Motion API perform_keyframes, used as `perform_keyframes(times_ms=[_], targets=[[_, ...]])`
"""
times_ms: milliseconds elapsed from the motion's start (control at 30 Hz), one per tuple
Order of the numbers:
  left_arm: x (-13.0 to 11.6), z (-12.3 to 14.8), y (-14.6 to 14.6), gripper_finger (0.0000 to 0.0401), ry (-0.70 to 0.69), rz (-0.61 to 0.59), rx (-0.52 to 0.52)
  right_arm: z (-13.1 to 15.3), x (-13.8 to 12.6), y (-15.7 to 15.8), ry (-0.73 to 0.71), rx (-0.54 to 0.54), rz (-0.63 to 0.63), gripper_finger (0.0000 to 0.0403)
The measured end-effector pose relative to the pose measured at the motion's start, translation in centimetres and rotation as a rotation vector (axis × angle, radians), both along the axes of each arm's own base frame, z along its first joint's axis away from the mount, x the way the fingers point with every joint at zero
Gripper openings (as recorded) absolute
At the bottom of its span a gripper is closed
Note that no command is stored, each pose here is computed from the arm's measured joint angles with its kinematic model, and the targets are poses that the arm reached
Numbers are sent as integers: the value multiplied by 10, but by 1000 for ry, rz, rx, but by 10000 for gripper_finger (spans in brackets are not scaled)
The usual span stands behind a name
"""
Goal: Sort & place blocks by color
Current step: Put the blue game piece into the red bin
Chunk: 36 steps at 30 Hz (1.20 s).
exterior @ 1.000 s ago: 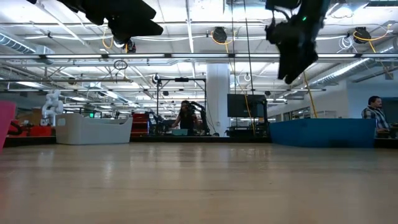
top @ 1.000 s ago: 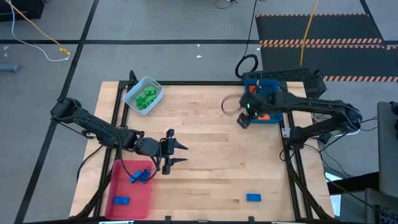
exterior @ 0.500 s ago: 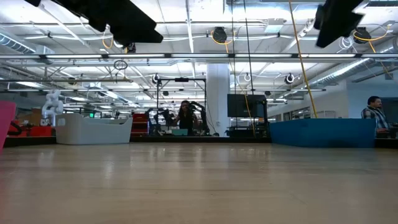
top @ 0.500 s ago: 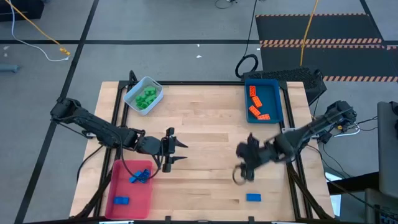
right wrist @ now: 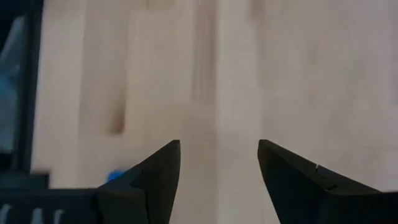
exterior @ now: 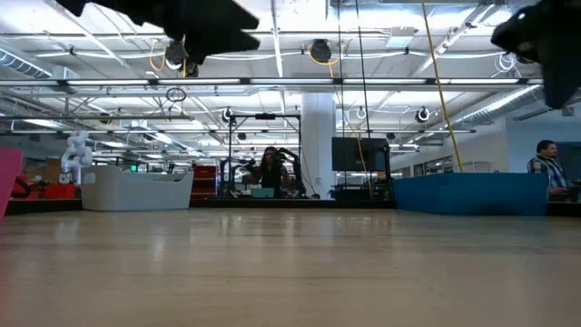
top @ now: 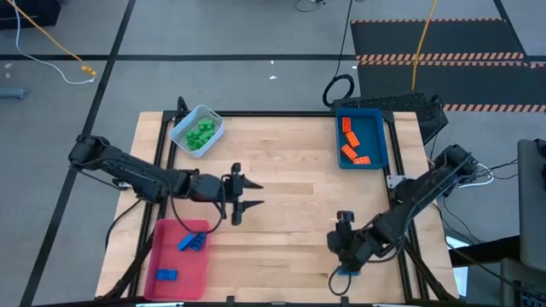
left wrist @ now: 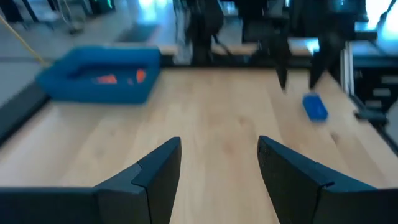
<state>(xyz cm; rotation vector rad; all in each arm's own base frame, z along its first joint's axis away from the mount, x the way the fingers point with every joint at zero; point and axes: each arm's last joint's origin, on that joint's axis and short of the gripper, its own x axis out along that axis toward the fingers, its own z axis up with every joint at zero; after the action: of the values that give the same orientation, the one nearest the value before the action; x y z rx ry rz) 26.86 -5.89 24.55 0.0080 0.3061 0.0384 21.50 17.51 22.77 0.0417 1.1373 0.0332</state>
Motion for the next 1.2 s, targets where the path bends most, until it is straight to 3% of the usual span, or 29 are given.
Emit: perform_keyframes(times_ms=[200,433,700,933,1200], targets=[[4,10,11,212,-94,24,41,-11,1,11,127,140,35,250],[5,11,18,212,-104,51,43,-7,-8,31,115,270,-17,284],[6,13,25,212,-120,80,20,-22,-38,44,271,158,-78,280],[7,13,33,212,-125,97,-22,-46,-42,58,300,66,-54,279],[9,10,28,212,-103,-75,-120,-63,-41,69,269,31,-43,279]])
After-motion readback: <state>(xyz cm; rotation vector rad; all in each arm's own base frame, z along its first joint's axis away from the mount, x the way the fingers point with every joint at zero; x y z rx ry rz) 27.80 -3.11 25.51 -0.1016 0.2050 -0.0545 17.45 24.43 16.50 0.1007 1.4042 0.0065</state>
